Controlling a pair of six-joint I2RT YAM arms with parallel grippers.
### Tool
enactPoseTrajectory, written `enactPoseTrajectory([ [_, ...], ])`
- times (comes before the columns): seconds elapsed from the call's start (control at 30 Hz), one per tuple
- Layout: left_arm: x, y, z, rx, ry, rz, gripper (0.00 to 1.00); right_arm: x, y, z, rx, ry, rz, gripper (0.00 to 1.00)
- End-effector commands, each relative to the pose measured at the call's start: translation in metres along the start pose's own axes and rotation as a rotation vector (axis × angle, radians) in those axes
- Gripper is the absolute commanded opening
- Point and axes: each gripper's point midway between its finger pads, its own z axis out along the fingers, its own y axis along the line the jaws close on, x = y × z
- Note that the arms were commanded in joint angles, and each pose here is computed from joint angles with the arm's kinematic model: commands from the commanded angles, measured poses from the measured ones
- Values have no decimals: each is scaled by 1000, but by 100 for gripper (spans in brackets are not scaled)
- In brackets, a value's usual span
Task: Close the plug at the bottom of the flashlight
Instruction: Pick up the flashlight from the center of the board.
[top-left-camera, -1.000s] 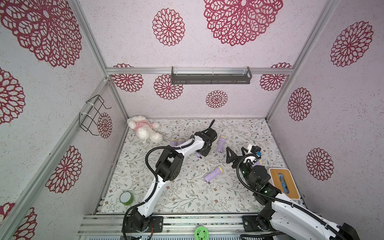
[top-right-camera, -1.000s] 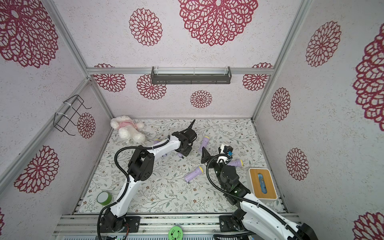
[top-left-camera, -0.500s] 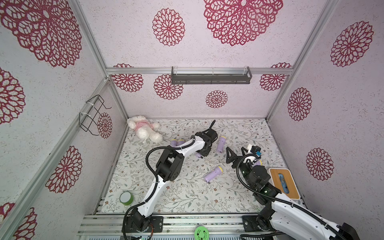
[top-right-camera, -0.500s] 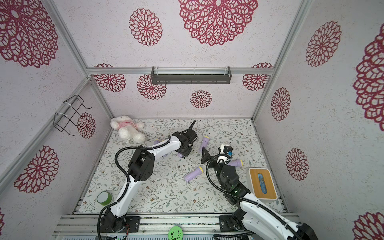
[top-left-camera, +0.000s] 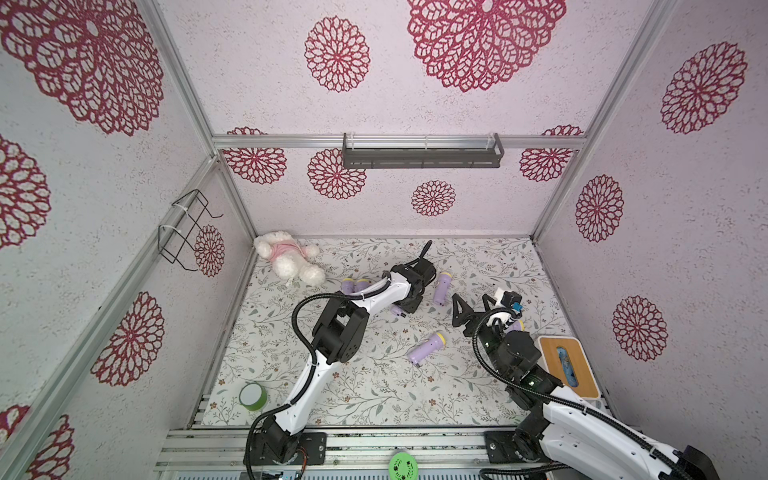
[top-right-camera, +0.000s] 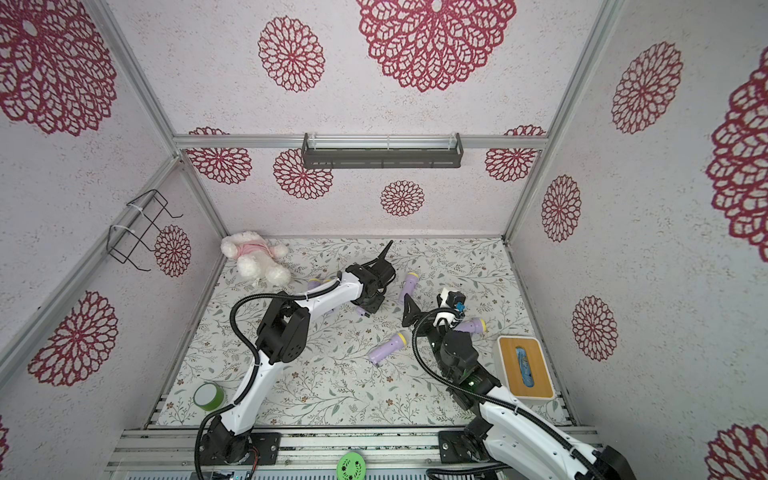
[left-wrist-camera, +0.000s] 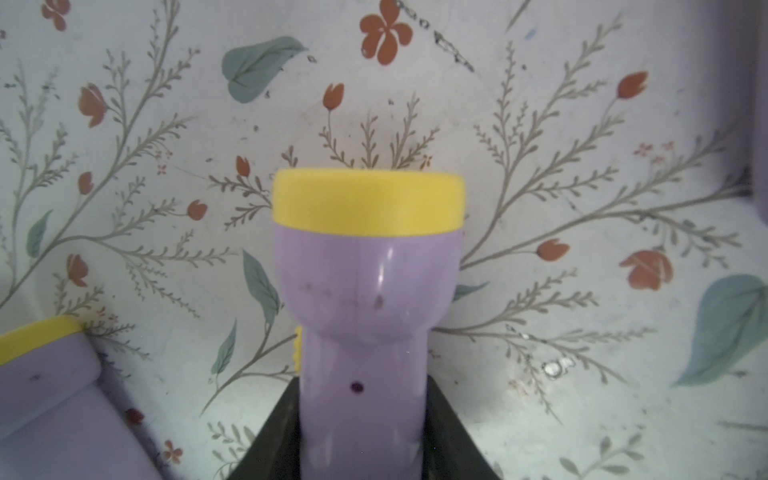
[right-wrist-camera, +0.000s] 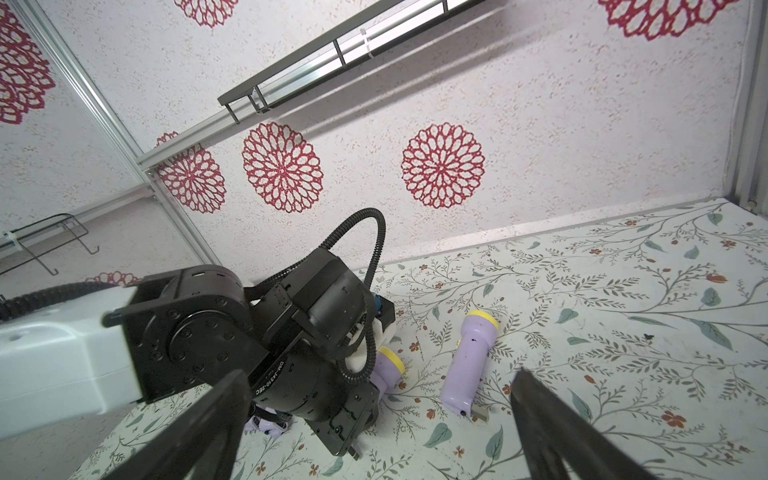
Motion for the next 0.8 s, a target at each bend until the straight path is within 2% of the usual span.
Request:
enactPoseTrajectory([
  [0.0,-13,10,-31,11,-46,-30,0,-10,3,-1,-13,-40,25,99],
  [0.3,-31,29,-85,176,-117,-204,0,-6,7,2,-27,-23,20,99],
  [0.53,-41,46,-125,401,-184,-405,0,-6,18,7,-61,23,21,99],
  [0.77,-41,63,-156,623,-240,-570,0,-1,48,21,-161,124,83,99],
])
